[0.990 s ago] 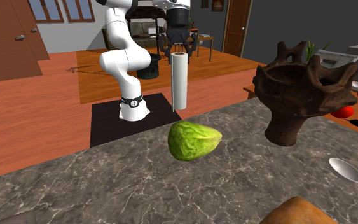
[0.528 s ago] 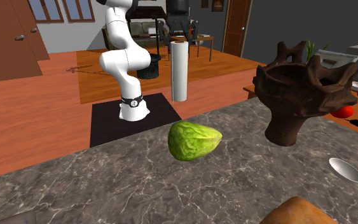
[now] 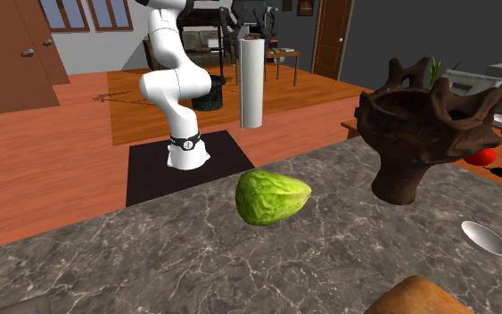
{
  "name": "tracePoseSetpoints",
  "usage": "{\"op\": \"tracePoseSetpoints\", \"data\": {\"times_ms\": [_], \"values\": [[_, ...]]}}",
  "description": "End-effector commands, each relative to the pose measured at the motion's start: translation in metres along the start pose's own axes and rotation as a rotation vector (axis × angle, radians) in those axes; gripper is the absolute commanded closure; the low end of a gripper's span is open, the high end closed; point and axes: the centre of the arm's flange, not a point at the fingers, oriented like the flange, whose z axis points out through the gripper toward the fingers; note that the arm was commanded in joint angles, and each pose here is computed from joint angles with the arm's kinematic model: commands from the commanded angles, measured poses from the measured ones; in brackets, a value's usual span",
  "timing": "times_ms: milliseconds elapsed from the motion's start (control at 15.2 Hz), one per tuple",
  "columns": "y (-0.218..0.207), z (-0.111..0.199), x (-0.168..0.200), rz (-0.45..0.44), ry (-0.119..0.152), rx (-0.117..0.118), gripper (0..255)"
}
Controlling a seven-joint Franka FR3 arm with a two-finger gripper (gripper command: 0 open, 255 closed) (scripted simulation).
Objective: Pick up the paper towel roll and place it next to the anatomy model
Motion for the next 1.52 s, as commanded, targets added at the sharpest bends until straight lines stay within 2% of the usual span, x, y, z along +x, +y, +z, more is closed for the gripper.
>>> {"op": "tracePoseSetpoints", "data": {"times_ms": [0, 528, 1452], "values": [[0.000, -0.009, 0.003, 0.000, 0.000, 0.000, 255], [0.000, -0.049, 0.012, 0.000, 0.000, 0.000, 255], [0.170, -0.023, 0.081, 0.000, 0.000, 0.000, 255]]}}
